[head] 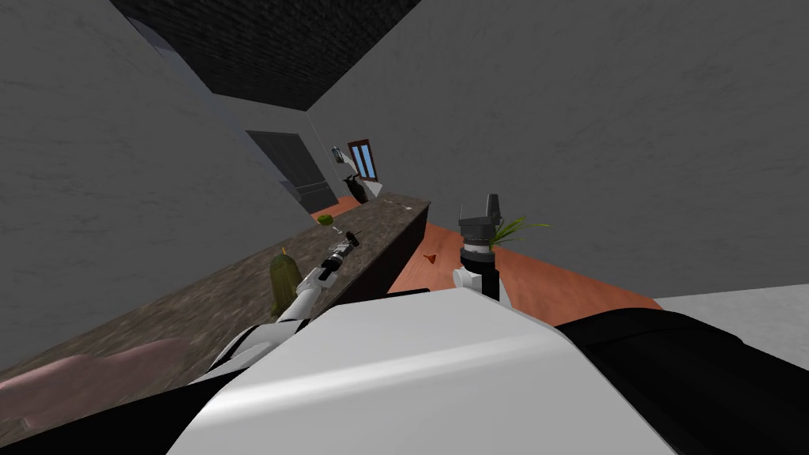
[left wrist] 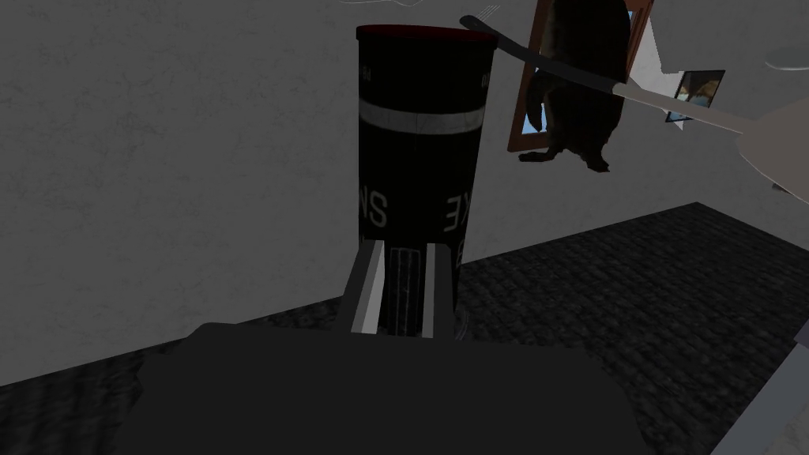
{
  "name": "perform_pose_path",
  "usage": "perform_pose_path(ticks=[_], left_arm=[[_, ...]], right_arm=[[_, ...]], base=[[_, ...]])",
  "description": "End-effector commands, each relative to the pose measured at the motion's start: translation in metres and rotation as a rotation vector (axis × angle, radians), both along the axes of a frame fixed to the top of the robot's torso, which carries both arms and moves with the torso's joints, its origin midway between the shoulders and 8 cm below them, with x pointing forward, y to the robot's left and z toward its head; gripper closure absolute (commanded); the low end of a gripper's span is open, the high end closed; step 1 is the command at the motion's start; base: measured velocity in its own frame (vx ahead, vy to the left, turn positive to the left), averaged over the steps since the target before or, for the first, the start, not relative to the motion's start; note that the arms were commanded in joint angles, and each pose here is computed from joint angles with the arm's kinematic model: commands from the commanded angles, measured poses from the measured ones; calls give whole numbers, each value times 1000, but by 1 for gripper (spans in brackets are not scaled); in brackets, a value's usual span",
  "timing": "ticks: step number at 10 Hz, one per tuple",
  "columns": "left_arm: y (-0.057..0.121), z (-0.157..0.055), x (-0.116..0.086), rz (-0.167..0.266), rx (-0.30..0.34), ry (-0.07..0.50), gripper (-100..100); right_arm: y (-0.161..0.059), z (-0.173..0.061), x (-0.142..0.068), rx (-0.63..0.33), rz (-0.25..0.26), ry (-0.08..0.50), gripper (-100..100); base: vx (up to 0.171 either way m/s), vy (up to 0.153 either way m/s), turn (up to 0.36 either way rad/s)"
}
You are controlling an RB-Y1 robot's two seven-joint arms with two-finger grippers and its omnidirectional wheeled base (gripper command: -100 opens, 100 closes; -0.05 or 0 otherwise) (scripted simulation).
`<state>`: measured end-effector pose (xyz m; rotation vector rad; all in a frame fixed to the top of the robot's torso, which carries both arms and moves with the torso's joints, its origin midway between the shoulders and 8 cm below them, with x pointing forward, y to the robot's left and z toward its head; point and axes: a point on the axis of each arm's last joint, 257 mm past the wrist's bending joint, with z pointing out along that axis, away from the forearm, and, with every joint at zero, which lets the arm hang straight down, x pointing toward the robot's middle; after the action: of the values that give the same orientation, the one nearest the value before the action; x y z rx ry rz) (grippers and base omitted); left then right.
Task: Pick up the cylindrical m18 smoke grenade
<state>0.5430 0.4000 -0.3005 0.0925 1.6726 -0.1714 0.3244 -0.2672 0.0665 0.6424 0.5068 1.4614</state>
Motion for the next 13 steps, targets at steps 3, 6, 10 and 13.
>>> perform_pose_path(ticks=[3,6,10,13], left_arm=[[13,0,-25,27,0,0,100],[36,7,-51,68,10,-6,100],[58,17,-81,107,31,-10,100],[57,16,-83,104,30,-3,0]], right_arm=[[0,0,0,0,0,0,0],[0,0,0,0,0,0,0],[0,0,0,0,0,0,0],[0,0,0,0,0,0,0]], base=[[21,1,-83],[20,-1,-112],[21,1,-96],[8,2,-24]])
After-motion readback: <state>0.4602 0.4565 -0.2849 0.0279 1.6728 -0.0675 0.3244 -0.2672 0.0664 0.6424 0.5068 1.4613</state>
